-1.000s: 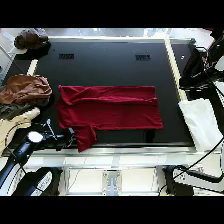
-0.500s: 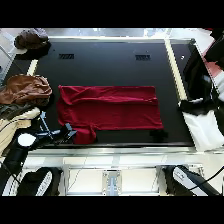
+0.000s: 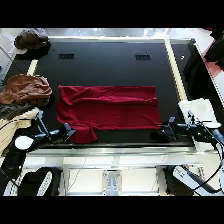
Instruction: Fold the shirts.
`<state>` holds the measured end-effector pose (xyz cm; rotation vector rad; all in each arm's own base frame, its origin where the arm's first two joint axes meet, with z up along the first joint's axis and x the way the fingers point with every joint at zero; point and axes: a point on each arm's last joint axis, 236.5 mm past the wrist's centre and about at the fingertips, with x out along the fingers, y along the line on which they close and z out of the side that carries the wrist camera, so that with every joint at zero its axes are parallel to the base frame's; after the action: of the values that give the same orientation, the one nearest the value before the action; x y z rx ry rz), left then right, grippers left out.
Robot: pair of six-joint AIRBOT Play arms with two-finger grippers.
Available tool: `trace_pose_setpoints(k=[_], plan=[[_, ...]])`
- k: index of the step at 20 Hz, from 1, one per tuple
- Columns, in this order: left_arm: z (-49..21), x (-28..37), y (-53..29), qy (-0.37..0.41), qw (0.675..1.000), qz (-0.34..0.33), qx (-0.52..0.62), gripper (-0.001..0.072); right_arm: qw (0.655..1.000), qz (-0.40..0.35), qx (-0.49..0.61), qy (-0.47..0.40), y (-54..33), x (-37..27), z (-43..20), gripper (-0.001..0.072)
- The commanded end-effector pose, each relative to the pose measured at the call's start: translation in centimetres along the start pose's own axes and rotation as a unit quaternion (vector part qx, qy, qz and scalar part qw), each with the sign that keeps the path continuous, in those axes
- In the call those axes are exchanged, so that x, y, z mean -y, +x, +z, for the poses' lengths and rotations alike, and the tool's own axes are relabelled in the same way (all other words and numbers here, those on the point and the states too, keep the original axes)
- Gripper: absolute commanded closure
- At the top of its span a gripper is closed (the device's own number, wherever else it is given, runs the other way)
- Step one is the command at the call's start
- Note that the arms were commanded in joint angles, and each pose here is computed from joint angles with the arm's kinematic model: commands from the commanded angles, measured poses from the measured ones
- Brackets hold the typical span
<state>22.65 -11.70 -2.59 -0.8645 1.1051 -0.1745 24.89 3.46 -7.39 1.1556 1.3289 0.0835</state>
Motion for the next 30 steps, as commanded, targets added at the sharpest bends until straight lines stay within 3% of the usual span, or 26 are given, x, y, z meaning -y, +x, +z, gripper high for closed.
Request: trace_pose_setpoints(k=[1, 8, 13, 16, 19, 23, 26, 30], plan=[[0.1, 0.1, -0.1, 0.001, 1.000, -0.001, 0.001, 0.0693, 0.999, 0.002, -0.010, 0.034, 1.4, 1.1, -0.2, 0.0299], [0.1, 0.1, -0.1, 0.001, 1.000, -0.001, 0.002, 0.0693, 0.994, 0.002, 0.061, 0.090, 2.2, 2.2, 3.8, 0.0304], [0.5, 0.1, -0.1, 0.001, 1.000, -0.002, 0.011, 0.0693, 0.992, 0.036, 0.092, 0.082, 2.0, 0.8, 5.5, 0.0700], [1.5, 1.4, -0.8, 0.014, 1.000, -0.011, 0.026, 0.0693, 0.992, 0.094, 0.086, 0.000, 1.0, -2.9, 4.9, 0.0701], [3.7, 3.2, -3.7, 0.088, 0.994, 0.004, 0.067, 0.0694, 0.987, 0.106, 0.064, -0.103, -1.8, -6.5, 2.7, 0.0702], [4.4, 3.2, -8.0, 0.129, 0.985, 0.067, 0.088, 0.0694, 0.975, -0.047, 0.088, -0.199, -7.0, -5.0, 1.1, 0.0702], [4.2, 4.2, -9.6, 0.144, 0.982, 0.062, 0.107, 0.0695, 0.955, -0.154, 0.113, -0.229, -10.9, -2.9, -0.4, 0.0703], [4.7, 5.7, -9.4, 0.160, 0.981, 0.042, 0.100, 0.0696, 0.946, -0.152, 0.118, -0.260, -10.7, -4.4, -1.2, 0.0703]])
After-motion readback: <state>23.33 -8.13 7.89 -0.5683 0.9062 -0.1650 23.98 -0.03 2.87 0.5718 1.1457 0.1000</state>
